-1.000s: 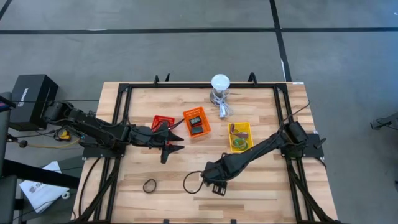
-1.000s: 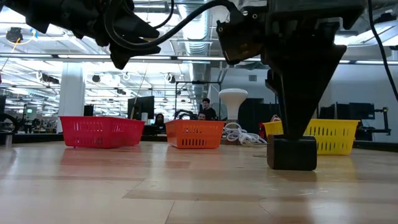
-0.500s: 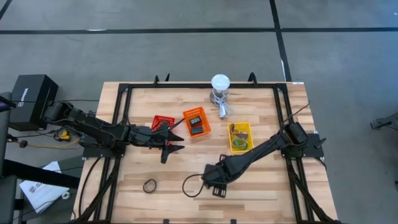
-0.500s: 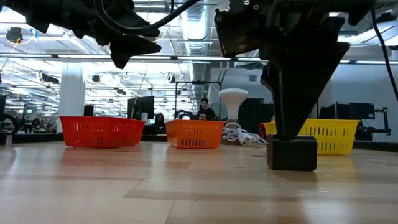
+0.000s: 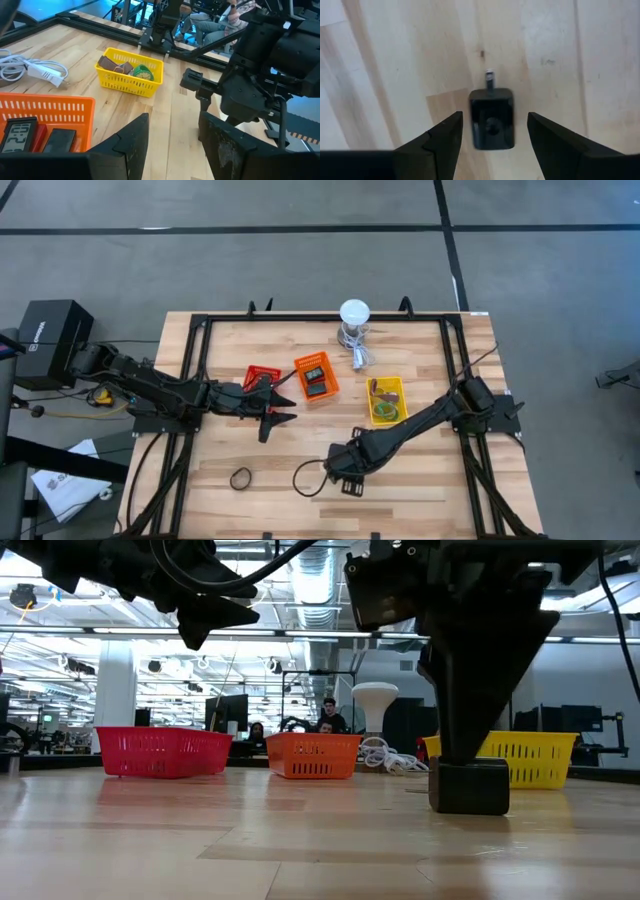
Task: Pick & Place Office items
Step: Put the black charger adapter into the red bin
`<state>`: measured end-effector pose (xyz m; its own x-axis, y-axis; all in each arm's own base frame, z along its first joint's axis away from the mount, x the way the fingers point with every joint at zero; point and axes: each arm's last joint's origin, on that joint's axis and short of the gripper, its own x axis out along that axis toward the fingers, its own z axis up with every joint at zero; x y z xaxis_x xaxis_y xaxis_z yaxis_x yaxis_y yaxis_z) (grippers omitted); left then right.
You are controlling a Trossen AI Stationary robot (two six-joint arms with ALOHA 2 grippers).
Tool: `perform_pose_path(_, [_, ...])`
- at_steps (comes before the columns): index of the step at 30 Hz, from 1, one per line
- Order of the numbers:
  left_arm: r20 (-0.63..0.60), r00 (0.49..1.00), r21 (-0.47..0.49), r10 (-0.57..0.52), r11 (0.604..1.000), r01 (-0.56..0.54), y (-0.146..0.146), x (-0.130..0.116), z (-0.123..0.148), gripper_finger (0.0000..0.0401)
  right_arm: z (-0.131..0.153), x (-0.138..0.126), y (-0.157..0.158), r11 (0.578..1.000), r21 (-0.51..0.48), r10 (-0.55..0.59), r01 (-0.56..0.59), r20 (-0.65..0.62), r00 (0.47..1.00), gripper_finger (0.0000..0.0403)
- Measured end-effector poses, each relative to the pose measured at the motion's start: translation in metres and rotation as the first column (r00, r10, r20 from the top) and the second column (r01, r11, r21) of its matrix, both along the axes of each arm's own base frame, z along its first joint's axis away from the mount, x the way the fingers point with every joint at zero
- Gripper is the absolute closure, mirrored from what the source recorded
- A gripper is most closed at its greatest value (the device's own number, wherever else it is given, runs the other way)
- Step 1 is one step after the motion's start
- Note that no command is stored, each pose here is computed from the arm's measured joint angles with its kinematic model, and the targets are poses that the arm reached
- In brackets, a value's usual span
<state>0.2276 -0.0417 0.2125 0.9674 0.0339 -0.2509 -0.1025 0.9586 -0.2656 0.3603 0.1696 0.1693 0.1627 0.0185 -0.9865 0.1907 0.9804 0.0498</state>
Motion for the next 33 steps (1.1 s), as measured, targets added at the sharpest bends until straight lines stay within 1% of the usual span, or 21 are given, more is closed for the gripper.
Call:
perform_pose_path(4, [0.000, 1.000, 0.000, 0.000, 1.000, 0.000, 0.000, 0.000, 0.000, 0.0234, -0.010, -0.003, -0.001, 1.000, 0.002, -0.001, 0.001, 0.002, 1.000, 0.0188])
perform_pose_path(9, [0.000, 1.000, 0.000, 0.000, 1.000, 0.000, 0.000, 0.000, 0.000, 0.0234, -0.020, -0.008, -0.007, 1.000, -0.009, -0.029, 0.029, -0.026, 0.999, 0.0188])
perform_pose_path(16, [0.000, 1.000, 0.000, 0.000, 1.000, 0.000, 0.000, 0.000, 0.000, 0.0234, -0.019, -0.002, -0.004, 1.000, 0.011, 0.026, -0.026, 0.038, 0.999, 0.0188])
perform_pose_path(25, [-0.001, 1.000, 0.000, 0.000, 1.000, 0.000, 0.000, 0.000, 0.000, 0.0234, -0.019, -0.002, -0.004, 0.999, 0.007, 0.042, -0.043, 0.038, 0.998, 0.0188])
perform_pose_path(33, [-0.001, 1.000, 0.000, 0.000, 1.000, 0.000, 0.000, 0.000, 0.000, 0.0234, -0.039, 0.002, 0.002, 0.987, -0.025, 0.159, -0.158, 0.014, 0.987, 0.0188])
